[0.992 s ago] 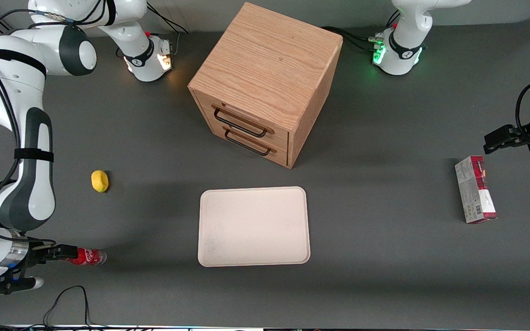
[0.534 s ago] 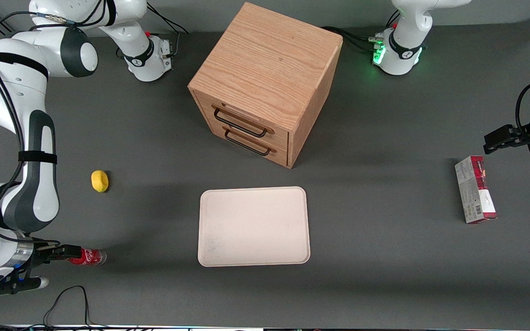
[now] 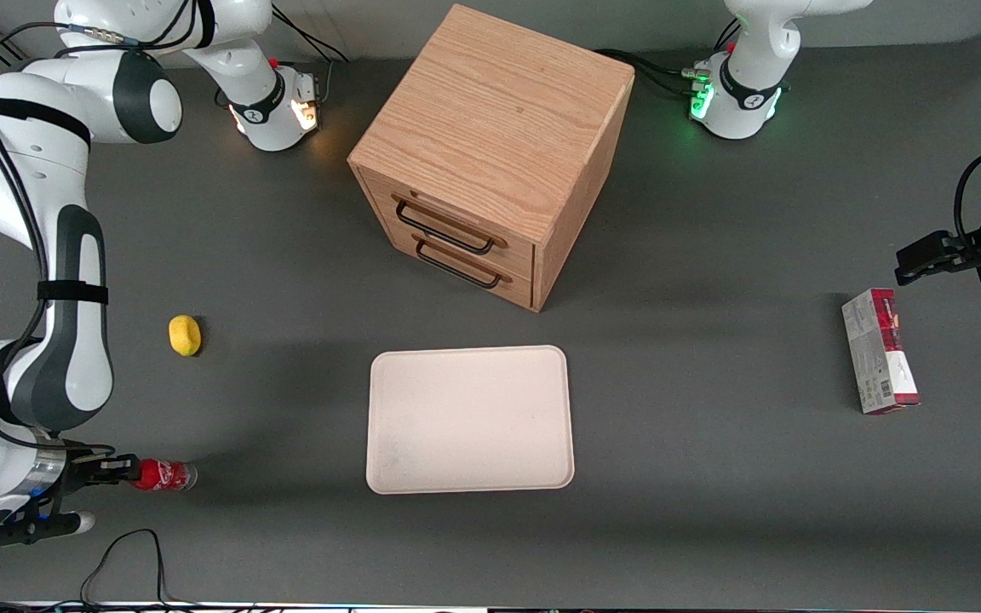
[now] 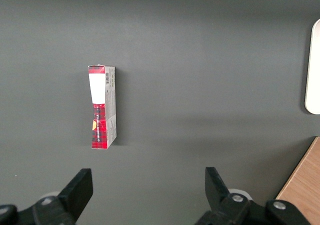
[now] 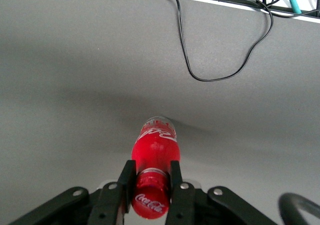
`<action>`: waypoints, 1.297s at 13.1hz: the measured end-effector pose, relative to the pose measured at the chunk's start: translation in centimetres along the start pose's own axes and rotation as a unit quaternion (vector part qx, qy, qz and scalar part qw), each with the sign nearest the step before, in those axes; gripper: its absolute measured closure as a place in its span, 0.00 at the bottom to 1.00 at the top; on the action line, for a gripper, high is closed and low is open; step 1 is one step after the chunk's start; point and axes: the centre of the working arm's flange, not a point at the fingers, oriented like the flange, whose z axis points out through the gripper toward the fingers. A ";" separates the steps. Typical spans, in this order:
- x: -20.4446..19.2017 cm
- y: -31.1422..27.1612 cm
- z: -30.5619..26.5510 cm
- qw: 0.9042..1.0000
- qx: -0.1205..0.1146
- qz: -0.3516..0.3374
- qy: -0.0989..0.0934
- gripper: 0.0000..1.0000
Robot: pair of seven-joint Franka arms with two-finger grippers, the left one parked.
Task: Place coke bottle on tray
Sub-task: 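Close the right gripper around the bottle's cap end, then lift the bottle and carry it over the cream tray's edge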
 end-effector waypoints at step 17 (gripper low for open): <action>-10.8 -2.3 -23.7 0.997 0.006 -0.002 -0.077 0.69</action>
